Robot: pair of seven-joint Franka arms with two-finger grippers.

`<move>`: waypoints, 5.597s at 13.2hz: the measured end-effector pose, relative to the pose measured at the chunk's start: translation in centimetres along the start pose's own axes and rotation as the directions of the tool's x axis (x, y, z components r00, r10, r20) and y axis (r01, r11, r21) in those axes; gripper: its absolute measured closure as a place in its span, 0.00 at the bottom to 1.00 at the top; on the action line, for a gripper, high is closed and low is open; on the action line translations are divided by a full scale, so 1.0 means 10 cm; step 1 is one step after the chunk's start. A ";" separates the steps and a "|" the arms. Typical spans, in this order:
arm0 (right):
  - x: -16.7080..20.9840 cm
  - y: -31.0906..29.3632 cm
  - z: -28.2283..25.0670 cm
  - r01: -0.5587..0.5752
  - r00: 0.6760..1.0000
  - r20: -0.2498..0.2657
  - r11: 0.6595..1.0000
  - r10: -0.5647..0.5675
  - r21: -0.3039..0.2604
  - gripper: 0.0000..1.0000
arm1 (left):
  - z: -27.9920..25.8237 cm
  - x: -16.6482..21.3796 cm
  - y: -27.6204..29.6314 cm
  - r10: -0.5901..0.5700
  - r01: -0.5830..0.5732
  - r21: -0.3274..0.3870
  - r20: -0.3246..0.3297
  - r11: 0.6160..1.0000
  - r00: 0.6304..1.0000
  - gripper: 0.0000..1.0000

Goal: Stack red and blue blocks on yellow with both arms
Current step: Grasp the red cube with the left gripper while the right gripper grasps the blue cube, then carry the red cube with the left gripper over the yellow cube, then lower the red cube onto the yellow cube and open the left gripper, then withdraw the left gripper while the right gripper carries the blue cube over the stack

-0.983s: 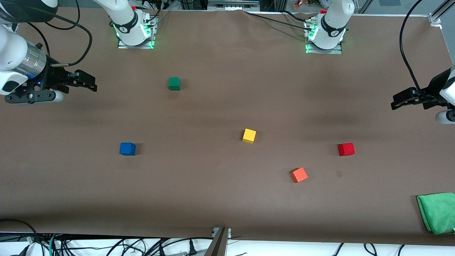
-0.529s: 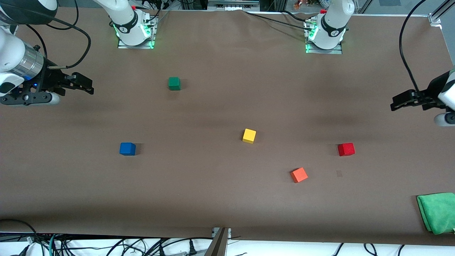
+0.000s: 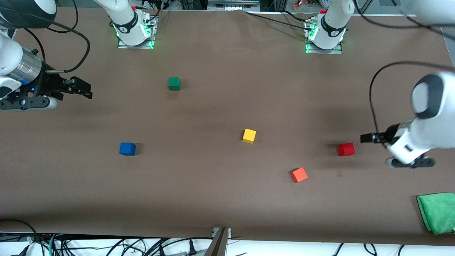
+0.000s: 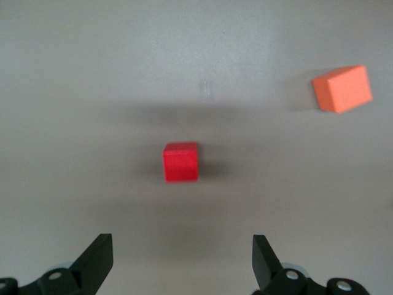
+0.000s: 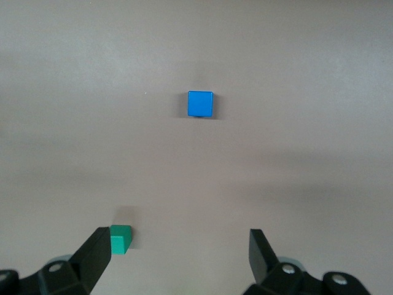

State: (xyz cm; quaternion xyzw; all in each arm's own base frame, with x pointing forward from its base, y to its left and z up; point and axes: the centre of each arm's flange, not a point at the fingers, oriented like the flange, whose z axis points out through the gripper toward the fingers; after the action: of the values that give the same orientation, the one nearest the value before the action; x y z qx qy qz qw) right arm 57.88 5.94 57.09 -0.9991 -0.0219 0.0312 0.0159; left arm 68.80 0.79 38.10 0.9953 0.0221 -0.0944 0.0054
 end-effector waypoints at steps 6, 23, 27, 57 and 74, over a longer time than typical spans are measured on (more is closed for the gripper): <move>0.38 0.07 0.75 0.018 0.997 0.077 1.000 -0.017 -0.018 0.00 | 1.39 0.16 -0.07 -0.011 0.010 -0.005 -0.060 1.000 0.998 0.00; 1.22 0.06 3.68 0.014 1.000 -0.022 0.999 -0.014 0.041 0.23 | 1.62 -0.01 -0.11 -0.016 0.014 -0.018 -0.096 1.000 0.995 0.45; 1.14 0.08 3.77 0.011 1.000 0.001 0.999 -0.011 0.040 0.46 | 1.03 -0.17 1.15 0.054 -0.059 -0.039 -0.128 0.998 0.990 0.45; 1.29 -1.24 1.91 -0.153 0.988 0.048 0.985 0.150 0.077 0.45 | 0.92 -0.83 4.18 0.317 -0.310 0.066 -0.172 0.948 0.933 0.00; 0.36 -4.54 2.40 -0.604 0.790 0.004 0.777 0.613 0.176 0.45 | -2.09 -0.87 0.30 -0.017 0.025 0.039 -0.181 0.999 0.983 0.00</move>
State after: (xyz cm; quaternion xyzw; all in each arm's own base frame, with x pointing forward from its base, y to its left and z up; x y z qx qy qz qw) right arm 58.02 52.16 34.43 -0.9481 0.3051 0.0098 0.0895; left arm 64.35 -2.25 60.26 0.9993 0.0312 -0.0044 -0.0178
